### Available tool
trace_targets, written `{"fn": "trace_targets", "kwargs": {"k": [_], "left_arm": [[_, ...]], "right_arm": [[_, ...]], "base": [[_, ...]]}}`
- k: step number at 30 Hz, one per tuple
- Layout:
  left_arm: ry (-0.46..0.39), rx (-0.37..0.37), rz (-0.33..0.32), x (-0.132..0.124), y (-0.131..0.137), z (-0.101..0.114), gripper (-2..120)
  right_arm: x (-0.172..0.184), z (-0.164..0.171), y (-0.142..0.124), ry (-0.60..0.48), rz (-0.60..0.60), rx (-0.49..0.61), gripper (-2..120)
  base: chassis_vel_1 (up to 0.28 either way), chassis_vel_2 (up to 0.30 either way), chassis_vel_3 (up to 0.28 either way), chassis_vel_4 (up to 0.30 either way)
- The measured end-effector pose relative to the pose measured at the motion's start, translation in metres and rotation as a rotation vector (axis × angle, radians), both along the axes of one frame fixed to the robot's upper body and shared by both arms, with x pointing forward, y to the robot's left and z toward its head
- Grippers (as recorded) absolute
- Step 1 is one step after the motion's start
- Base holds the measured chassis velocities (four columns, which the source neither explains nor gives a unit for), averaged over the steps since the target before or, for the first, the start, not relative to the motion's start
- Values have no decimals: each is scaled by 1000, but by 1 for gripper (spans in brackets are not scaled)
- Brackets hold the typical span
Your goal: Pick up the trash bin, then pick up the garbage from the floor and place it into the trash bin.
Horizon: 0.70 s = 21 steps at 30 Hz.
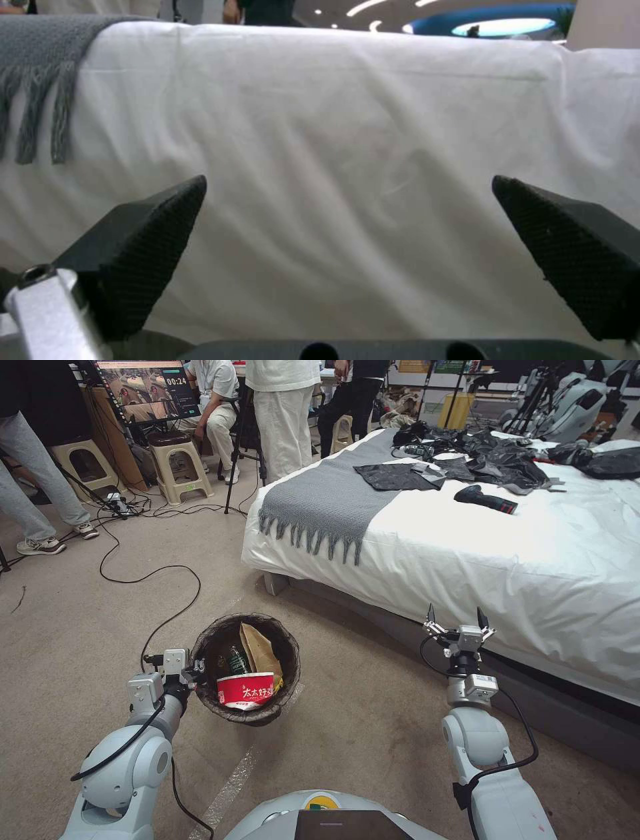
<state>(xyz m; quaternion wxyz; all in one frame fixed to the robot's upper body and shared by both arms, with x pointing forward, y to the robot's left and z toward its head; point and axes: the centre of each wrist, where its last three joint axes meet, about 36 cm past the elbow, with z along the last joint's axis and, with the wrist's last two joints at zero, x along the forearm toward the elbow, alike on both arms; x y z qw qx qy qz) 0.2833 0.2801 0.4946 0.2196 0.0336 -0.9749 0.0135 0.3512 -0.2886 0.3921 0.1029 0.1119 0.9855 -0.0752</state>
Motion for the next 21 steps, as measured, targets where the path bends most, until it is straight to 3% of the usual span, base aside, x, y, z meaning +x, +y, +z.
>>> {"fn": "trace_targets", "kwargs": {"k": [9, 21], "left_arm": [[2, -3, 4, 0, 2, 2, 0], [3, 0, 11, -1, 2, 3, 0]], "right_arm": [[1, 2, -3, 2, 12, -16, 100], [3, 2, 0, 2, 20, -10, 100]], "base": [[0, 0, 0, 0], [73, 69, 63, 68]]}}
